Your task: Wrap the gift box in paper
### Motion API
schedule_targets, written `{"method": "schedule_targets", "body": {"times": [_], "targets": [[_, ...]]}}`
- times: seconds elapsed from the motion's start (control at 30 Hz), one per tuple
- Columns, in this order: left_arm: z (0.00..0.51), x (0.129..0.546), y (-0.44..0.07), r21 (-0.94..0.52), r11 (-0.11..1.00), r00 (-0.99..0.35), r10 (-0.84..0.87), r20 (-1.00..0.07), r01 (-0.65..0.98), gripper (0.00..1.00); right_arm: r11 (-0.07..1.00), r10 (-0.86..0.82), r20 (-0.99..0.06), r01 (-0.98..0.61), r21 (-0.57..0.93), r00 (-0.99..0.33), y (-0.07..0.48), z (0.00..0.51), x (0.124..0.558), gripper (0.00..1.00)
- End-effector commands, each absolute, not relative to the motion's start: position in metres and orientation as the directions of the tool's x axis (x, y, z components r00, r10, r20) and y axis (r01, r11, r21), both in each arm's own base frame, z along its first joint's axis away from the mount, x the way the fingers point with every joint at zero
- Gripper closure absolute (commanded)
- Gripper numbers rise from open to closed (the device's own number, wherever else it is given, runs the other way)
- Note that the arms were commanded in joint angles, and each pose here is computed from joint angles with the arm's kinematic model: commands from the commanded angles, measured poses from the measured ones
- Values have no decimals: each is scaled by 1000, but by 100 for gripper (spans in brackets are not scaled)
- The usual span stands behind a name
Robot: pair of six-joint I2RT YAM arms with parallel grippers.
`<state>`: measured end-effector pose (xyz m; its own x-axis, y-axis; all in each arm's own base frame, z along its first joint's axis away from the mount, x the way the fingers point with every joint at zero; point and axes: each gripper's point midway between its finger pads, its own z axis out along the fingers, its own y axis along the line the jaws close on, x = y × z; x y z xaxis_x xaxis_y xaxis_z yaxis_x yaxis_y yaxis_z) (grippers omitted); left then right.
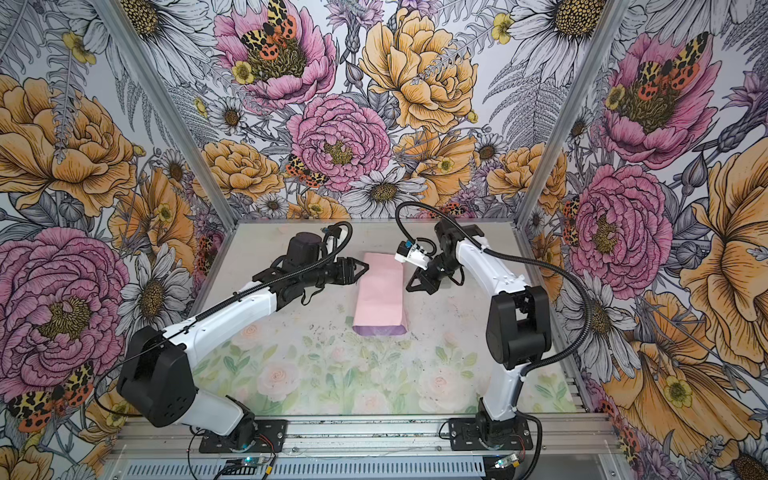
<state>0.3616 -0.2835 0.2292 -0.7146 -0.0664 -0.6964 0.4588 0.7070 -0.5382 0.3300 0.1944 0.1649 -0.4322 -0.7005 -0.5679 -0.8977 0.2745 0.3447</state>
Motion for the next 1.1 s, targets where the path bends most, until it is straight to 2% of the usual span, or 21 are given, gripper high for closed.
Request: {"method": "schedule_targets", "body": {"times": [0.0,0.6,0.87,1.07], "targets": [[236,361,-287,-519,692,-687,-45,-726,502,46,198,-757,-539,-915,351,-370,198,161,323,100],[217,360,-294,-523,691,-698,-39,-715,498,54,211,-809,-412,-861,462,-420,198,129,349,100],[209,361,-297,-529,693,-704,-43,-709,490,63,218,-817,-377,-839,498,-436,197,122,355,100],[206,361,-299,-527,696,-703,-45,-709,487,64,230,-814,-363,-826,515,-454,195,117,362,100]]}}
